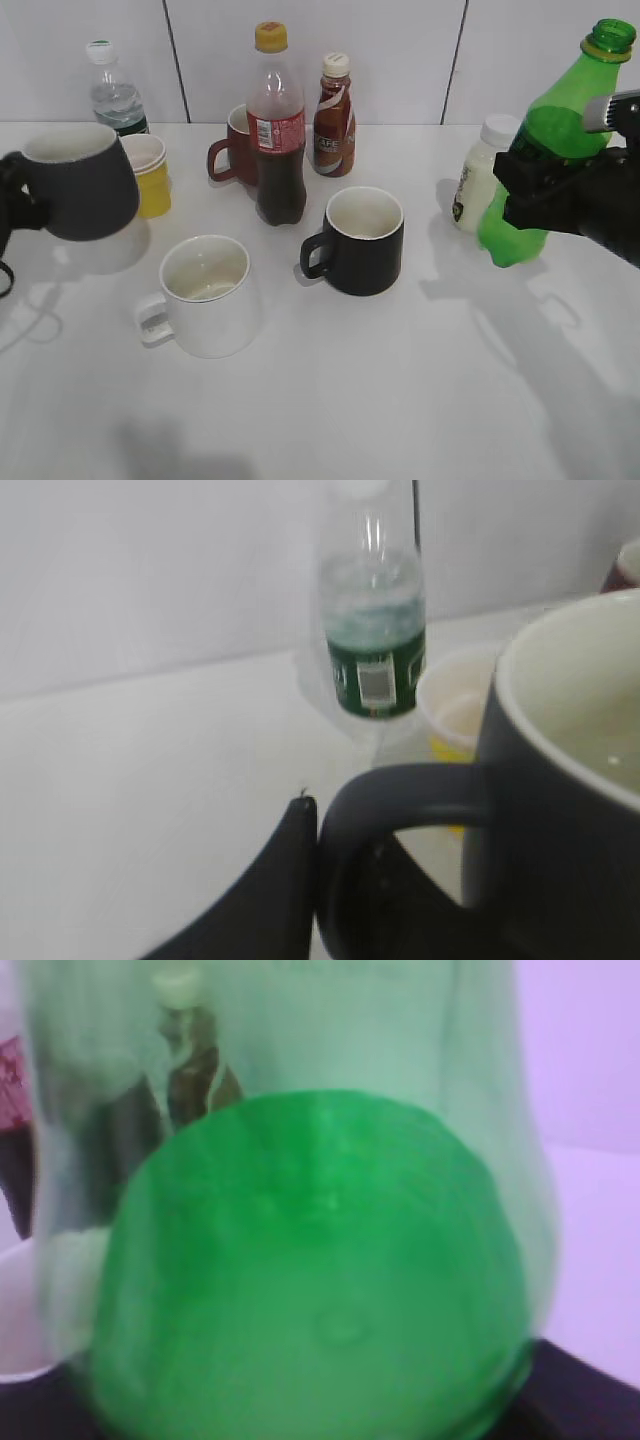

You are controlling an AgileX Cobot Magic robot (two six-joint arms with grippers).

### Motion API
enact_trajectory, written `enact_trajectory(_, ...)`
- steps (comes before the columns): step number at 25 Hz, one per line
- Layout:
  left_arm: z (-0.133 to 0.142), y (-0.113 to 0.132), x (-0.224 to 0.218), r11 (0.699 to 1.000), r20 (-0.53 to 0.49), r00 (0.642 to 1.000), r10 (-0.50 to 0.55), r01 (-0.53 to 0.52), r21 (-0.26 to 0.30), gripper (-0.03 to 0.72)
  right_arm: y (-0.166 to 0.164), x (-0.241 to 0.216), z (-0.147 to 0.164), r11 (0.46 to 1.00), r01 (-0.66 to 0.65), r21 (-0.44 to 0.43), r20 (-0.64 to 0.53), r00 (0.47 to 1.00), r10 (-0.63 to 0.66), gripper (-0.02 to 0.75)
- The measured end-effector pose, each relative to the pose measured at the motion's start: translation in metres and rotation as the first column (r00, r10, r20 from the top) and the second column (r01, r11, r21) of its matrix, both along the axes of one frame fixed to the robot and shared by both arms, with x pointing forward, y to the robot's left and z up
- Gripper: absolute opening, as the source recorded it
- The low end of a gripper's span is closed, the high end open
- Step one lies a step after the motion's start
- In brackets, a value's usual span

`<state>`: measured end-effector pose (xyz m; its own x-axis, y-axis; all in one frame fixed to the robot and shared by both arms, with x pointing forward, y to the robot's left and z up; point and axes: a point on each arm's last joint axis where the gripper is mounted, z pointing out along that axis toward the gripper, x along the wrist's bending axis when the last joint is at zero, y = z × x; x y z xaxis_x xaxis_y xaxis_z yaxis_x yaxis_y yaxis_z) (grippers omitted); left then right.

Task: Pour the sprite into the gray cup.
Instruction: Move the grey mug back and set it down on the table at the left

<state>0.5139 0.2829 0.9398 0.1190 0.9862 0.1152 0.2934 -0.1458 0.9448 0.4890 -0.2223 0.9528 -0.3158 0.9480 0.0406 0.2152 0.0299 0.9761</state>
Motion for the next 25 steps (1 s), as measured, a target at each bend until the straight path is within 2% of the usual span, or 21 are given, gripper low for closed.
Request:
enact_trajectory(5, -0.038, 0.001, 0.009, 0.999, -0.017, 1.000, 0.011, -0.010, 0.038, 0.055, 0.001, 0.004, -0.005, 1.000, 0.000, 0.019, 0.034, 0.999, 0.000, 0.411)
enact_trajectory(11, -0.076, 0.007, 0.010, 0.997, -0.087, 0.994, 0.072, -0.068, 0.047, 0.055, 0.001, 0.004, -0.005, 1.000, 0.000, 0.021, 0.039, 0.999, 0.000, 0.411)
enact_trajectory(25, -0.082, 0.008, 0.003, 0.997, -0.071, 0.995, 0.075, -0.072, 0.042, 0.054, 0.001, 0.004, -0.004, 1.000, 0.000, 0.022, 0.041, 0.999, 0.000, 0.411)
